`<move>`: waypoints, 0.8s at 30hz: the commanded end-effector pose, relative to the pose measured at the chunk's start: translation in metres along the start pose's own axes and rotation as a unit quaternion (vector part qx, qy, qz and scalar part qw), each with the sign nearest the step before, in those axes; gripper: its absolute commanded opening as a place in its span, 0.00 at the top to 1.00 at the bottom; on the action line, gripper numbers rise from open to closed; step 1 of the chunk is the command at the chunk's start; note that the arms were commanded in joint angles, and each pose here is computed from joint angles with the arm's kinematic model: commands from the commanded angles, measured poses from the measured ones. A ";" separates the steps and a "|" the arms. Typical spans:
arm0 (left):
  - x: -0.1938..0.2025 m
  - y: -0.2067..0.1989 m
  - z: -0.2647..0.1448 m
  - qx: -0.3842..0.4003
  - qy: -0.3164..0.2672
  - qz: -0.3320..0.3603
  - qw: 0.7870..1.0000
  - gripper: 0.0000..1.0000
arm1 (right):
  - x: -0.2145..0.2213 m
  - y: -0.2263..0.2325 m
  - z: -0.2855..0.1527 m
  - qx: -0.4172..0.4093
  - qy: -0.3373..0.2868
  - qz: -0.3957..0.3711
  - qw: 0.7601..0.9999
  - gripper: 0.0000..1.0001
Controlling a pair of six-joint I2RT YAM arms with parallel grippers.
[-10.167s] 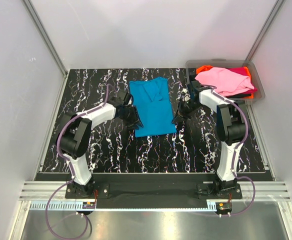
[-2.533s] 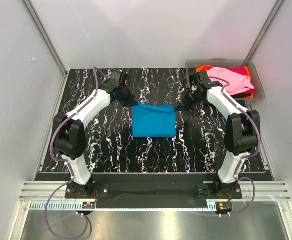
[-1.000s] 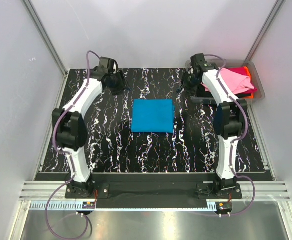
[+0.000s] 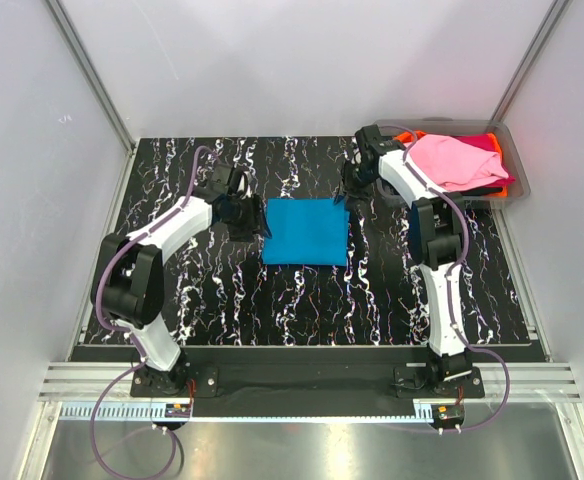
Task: Fold and stack the t-shirts
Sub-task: Fold the tshirt
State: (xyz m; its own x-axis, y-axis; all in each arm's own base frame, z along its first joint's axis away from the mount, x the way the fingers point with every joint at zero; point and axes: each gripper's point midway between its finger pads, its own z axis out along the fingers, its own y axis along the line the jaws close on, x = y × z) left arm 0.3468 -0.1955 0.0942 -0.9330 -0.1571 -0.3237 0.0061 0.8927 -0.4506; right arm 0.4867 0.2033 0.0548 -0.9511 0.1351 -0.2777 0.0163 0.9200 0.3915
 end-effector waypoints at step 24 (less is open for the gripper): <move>-0.043 0.015 -0.021 0.026 -0.043 -0.023 0.998 0.43 | -0.007 -0.001 -0.044 0.052 -0.020 0.005 0.998 1.00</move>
State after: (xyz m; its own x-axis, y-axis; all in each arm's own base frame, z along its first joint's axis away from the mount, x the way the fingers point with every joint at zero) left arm 0.3722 -0.1608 0.1050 -0.9084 -0.2459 -0.3383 -0.0590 0.8762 -0.4783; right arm 0.4846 0.1916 0.0834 -0.9442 0.1680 -0.2834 0.0666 0.9398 0.3352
